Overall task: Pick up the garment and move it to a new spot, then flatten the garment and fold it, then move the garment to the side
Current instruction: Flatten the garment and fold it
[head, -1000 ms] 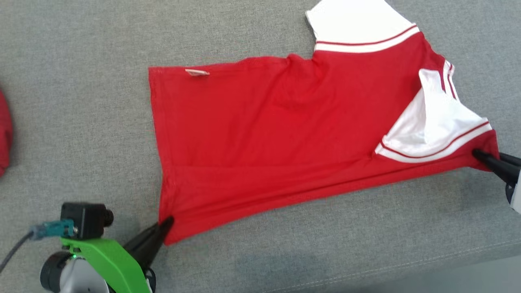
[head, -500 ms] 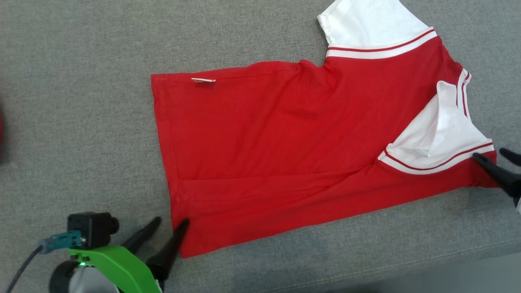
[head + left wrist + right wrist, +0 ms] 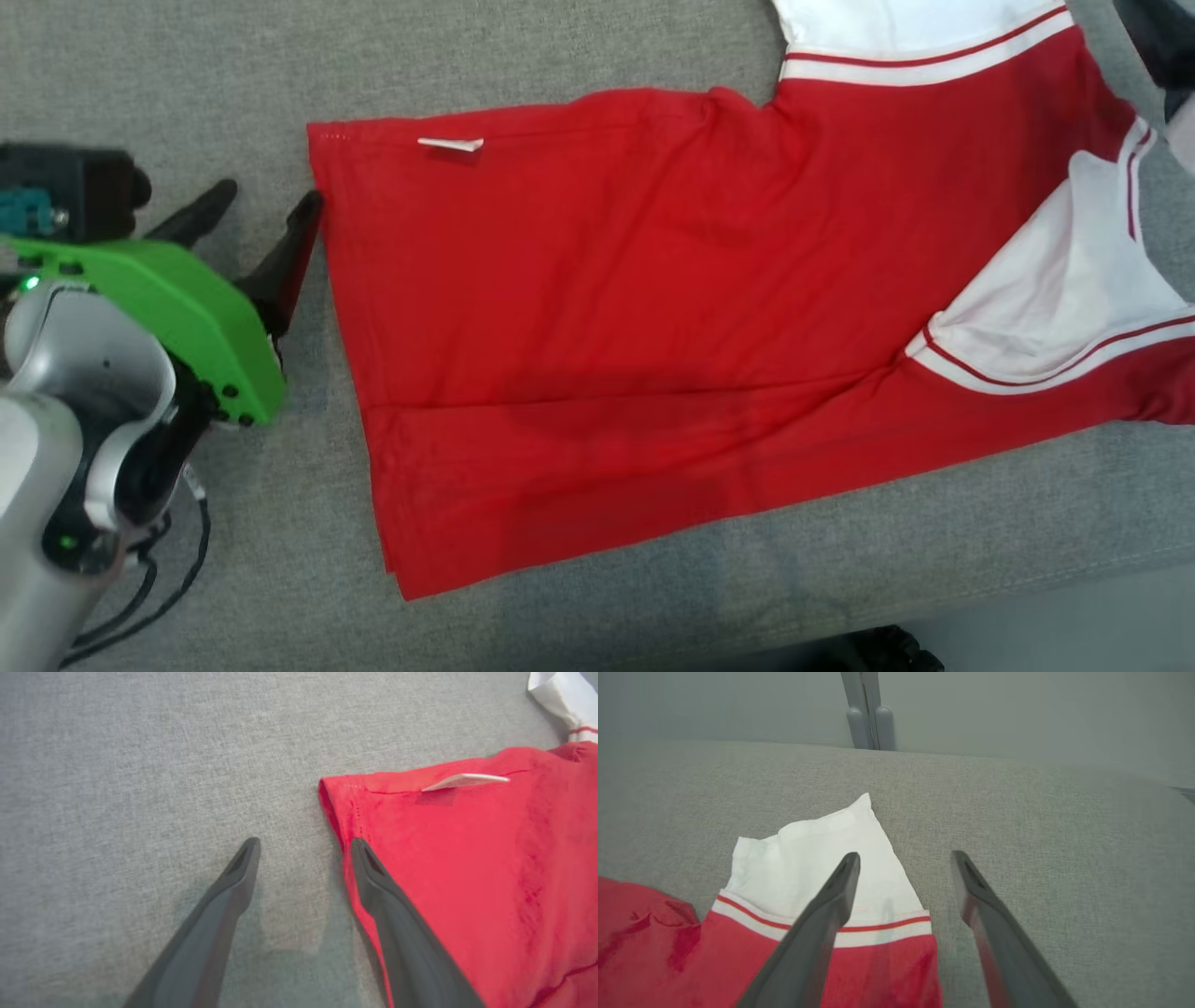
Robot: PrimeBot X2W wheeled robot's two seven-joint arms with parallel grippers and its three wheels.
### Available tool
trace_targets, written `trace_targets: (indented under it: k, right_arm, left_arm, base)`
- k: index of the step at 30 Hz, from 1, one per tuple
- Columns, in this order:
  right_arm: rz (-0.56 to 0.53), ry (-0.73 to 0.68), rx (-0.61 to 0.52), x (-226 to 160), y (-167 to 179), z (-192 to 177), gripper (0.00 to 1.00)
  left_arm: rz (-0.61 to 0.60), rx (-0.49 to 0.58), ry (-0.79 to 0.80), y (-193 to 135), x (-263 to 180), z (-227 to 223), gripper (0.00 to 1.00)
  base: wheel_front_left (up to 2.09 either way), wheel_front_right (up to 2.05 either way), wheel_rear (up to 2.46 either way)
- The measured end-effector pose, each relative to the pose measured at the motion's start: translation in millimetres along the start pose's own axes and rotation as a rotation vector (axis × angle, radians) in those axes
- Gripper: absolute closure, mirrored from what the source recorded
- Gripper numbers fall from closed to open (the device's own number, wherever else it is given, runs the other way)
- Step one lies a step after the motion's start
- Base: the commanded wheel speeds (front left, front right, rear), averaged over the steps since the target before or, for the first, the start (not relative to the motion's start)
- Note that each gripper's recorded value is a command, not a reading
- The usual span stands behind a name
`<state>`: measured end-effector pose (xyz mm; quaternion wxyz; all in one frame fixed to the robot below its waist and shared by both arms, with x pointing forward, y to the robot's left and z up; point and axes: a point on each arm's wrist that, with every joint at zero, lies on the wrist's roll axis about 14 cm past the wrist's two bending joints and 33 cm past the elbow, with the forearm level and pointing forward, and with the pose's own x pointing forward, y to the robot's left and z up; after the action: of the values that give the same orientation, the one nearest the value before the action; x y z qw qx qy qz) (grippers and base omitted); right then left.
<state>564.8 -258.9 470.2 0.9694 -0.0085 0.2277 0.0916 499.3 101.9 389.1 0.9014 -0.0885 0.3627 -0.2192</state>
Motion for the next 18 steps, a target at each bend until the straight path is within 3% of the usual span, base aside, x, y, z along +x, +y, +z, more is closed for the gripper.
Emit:
trace_targets:
  k: [10, 14, 18]
  right_arm:
    - [0.034, 0.101, -0.004, 94.3, 21.7, -9.8, 0.00]
    - [0.092, 0.179, 0.007, 113.4, 46.0, -32.1, 0.00]
    - [0.103, 0.229, -0.005, 119.1, 49.3, -42.6, 0.00]
  left_arm:
    - [-0.038, 0.063, 0.098, 4.4, 53.3, -9.9, 0.00]
    - [-0.040, 0.060, 0.105, 7.7, 53.7, -12.8, 0.00]
    - [-0.050, 0.052, 0.108, 7.7, 51.3, -14.4, 0.00]
  base:
    - [0.00, 0.00, 0.00]
    - [0.00, 0.00, 0.00]
    - [0.00, 0.00, 0.00]
